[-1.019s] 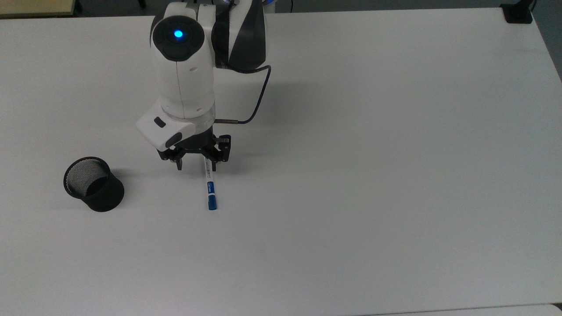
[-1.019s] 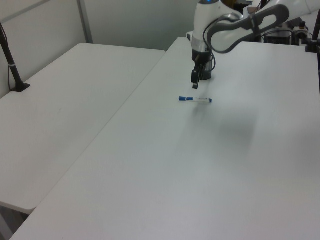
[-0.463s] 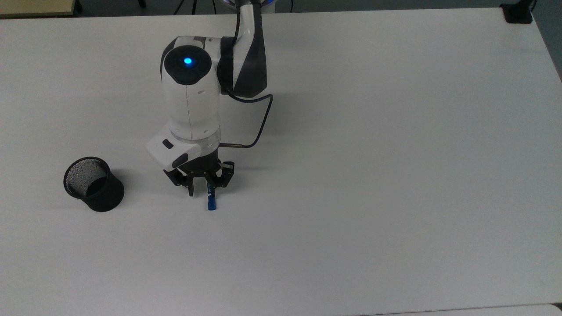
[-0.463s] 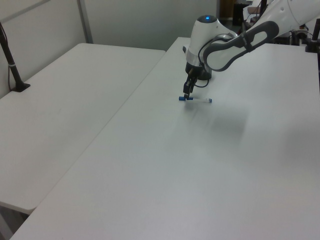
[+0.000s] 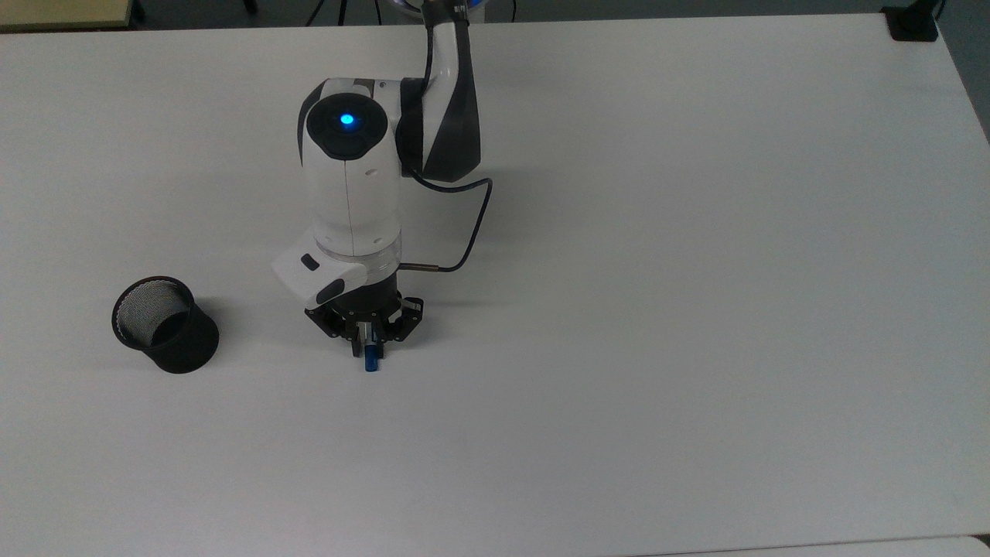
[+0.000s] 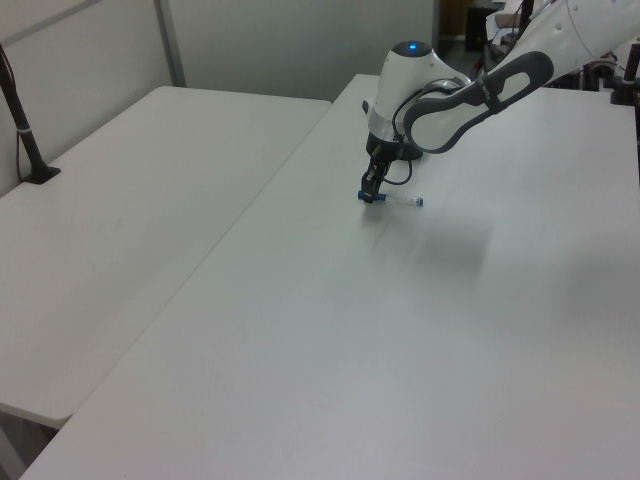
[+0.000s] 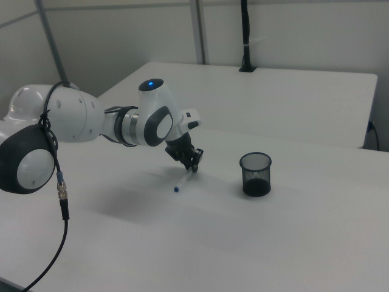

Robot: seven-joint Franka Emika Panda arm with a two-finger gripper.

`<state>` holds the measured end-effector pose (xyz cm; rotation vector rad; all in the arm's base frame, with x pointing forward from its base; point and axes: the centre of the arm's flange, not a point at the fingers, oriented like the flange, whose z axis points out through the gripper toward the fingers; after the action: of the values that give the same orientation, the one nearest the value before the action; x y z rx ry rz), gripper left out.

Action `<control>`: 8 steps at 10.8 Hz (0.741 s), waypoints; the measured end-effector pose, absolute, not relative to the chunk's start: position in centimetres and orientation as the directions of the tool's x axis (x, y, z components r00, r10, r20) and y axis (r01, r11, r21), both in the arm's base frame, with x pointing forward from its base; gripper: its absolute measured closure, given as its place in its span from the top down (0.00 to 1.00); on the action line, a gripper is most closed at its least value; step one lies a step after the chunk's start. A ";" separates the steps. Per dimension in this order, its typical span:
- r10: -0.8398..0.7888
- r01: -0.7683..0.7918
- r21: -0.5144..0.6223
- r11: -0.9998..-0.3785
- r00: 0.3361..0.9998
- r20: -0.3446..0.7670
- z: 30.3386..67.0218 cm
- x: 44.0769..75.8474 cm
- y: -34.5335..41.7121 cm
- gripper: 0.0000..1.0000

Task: Insert the marker
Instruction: 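Lift the marker and carry it over the black mesh cup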

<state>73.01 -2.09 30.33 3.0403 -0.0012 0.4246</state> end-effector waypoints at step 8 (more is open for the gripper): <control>-0.104 -0.144 0.060 -0.988 0.894 0.436 39.9 74.6 -8.4 0.17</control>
<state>74.58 -8.41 39.93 2.9690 -0.1942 0.6751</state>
